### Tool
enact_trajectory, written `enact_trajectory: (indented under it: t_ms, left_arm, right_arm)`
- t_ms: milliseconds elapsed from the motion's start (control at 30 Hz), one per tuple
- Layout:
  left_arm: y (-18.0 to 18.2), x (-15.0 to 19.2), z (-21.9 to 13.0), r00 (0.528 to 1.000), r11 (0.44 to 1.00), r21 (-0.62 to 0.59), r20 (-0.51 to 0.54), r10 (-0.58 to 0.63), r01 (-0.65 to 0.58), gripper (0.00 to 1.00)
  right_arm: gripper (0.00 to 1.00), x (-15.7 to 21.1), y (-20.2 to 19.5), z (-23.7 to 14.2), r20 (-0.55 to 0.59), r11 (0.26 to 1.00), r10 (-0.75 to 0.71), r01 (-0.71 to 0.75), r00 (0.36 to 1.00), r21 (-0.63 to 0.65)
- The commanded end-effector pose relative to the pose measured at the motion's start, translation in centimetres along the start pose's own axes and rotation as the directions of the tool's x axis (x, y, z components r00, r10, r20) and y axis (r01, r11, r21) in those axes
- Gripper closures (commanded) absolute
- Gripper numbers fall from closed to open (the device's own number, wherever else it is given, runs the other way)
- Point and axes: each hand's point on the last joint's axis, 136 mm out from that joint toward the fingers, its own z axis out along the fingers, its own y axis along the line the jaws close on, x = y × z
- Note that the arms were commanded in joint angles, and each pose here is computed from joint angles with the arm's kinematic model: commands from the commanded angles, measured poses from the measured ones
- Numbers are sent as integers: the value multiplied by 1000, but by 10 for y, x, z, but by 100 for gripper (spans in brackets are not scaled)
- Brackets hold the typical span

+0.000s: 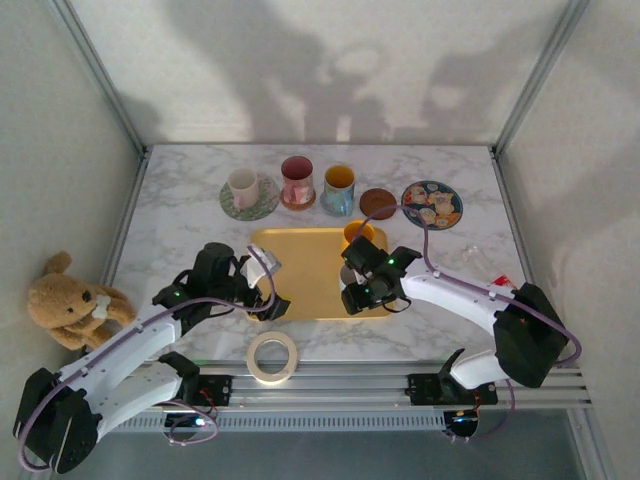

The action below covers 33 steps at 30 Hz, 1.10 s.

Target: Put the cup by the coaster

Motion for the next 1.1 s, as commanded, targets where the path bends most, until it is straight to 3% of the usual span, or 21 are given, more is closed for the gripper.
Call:
enact_trajectory:
  t_ms: [0,733,1067]
  left_arm:
    - [-7,-5,0,999,999,28,27,28,-29,0]
    - [-3,-11,3,999,1000,-8,40,18,-17,0]
    - [8,-22,1,997,996,-83,73,17,-11,0]
  right_arm:
    - [40,3,1,6,-10,1000,1,-1,1000,9]
    - [65,6,-1,13,-36,1000,-7,8,999,25]
    - [76,2,-2,9,-19,999,-16,16,1000,29]
